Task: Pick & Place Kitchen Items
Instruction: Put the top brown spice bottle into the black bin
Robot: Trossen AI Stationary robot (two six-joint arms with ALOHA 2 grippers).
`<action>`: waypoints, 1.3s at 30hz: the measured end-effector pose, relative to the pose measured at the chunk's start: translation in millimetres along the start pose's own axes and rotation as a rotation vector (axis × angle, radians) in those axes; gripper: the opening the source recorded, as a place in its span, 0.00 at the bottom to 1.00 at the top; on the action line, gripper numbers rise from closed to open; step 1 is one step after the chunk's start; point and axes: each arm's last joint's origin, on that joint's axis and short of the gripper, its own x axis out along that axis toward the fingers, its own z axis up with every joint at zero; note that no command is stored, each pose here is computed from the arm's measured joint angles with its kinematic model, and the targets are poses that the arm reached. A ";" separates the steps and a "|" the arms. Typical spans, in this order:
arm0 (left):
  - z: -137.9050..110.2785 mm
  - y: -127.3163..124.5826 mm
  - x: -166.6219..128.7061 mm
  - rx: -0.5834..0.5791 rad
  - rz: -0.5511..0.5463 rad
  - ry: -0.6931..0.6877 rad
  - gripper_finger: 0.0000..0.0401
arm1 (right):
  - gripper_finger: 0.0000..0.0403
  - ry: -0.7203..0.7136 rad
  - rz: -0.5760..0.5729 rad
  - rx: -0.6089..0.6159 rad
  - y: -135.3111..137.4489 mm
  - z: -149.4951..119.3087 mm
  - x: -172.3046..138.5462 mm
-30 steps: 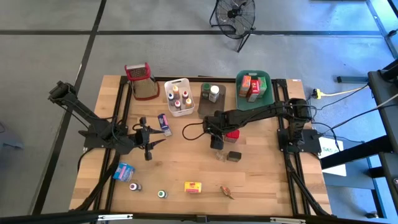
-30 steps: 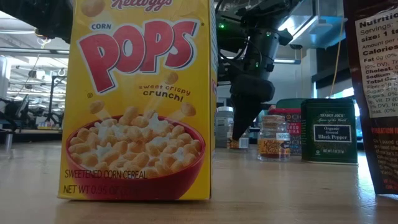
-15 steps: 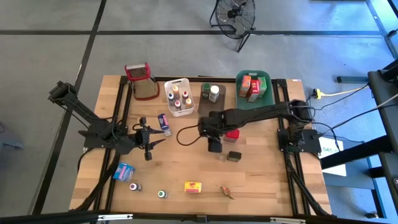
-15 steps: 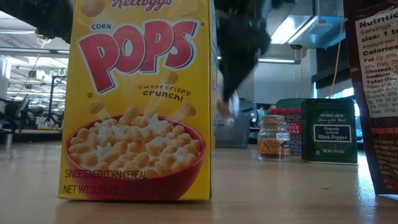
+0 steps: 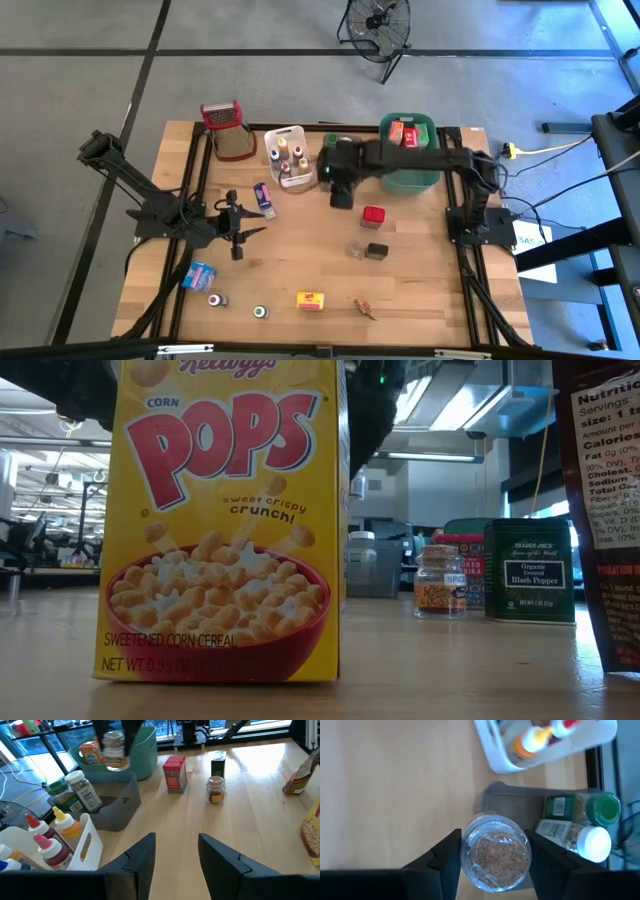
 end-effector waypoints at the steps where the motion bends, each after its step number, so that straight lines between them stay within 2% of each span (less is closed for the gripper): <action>1: 0.0 0.0 0.0 -0.001 0.000 0.000 0.36 | 0.45 0.000 0.010 0.016 -7.8 -1.0 3.4; 8: -0.7 -0.4 -0.4 0.005 -0.007 0.006 0.36 | 0.45 -0.030 0.069 0.092 -43.7 -10.5 31.8; 20: -2.4 -0.1 -0.4 0.006 -0.006 0.018 0.36 | 0.45 -0.116 0.044 0.137 -49.0 -22.3 70.7; 24: -2.4 -0.1 -0.4 0.000 -0.006 0.018 0.36 | 0.45 -0.126 0.018 0.197 -57.8 -22.7 75.8; 32: -2.4 -0.1 -0.4 -0.001 -0.007 0.019 0.36 | 0.47 -0.060 0.015 0.303 -73.4 -30.6 104.7; 37: -2.5 -0.3 -0.4 0.000 -0.013 0.021 0.36 | 0.49 -0.058 0.068 0.299 -74.0 -31.5 110.5; 39: -2.8 -0.2 -0.4 0.003 -0.013 0.023 0.36 | 0.47 -0.058 0.050 0.299 -74.0 -31.2 110.4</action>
